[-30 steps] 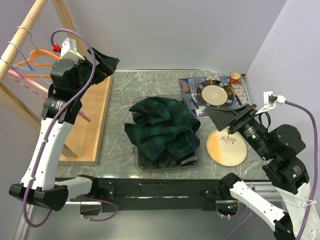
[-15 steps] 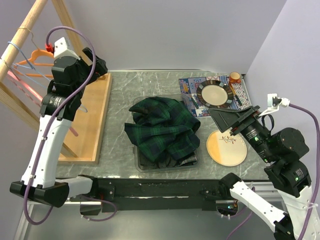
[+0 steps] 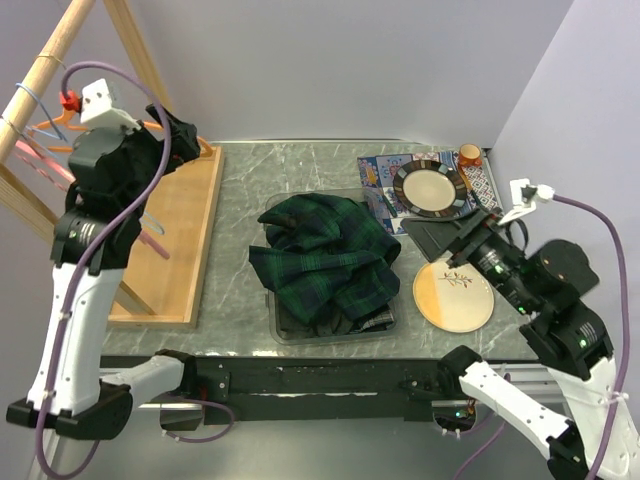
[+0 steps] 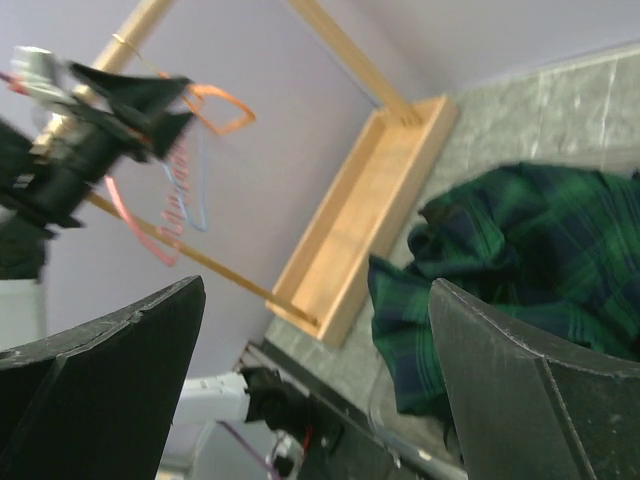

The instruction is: Remove the skirt from the hanger

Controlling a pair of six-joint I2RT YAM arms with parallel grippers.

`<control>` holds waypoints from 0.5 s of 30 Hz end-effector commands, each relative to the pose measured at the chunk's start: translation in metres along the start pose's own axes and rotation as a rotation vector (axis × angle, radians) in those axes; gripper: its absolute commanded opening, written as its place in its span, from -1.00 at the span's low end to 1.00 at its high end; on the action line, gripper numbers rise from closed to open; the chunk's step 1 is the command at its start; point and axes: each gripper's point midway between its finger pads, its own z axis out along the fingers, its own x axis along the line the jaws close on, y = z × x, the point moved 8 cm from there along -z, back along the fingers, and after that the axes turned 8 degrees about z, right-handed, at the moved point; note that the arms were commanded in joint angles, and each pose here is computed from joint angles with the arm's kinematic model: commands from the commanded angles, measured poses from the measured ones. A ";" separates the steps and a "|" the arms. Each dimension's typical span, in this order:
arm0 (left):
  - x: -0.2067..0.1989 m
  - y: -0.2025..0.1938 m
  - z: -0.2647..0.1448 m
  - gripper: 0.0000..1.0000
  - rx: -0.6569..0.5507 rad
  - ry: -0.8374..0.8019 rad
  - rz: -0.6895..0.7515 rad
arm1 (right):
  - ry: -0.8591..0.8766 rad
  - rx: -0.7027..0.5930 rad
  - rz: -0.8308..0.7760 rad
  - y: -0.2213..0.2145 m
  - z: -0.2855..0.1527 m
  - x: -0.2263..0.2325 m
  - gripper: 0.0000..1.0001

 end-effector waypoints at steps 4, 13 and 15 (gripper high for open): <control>-0.025 0.053 -0.053 0.94 -0.165 -0.285 0.000 | -0.060 0.082 0.012 0.001 0.009 0.003 1.00; -0.070 0.036 -0.065 0.96 -0.025 -0.794 -0.002 | -0.086 0.082 -0.026 0.000 0.001 -0.001 1.00; -0.084 0.017 -0.064 0.94 0.035 -0.892 -0.039 | -0.103 0.053 -0.028 0.002 -0.004 -0.003 1.00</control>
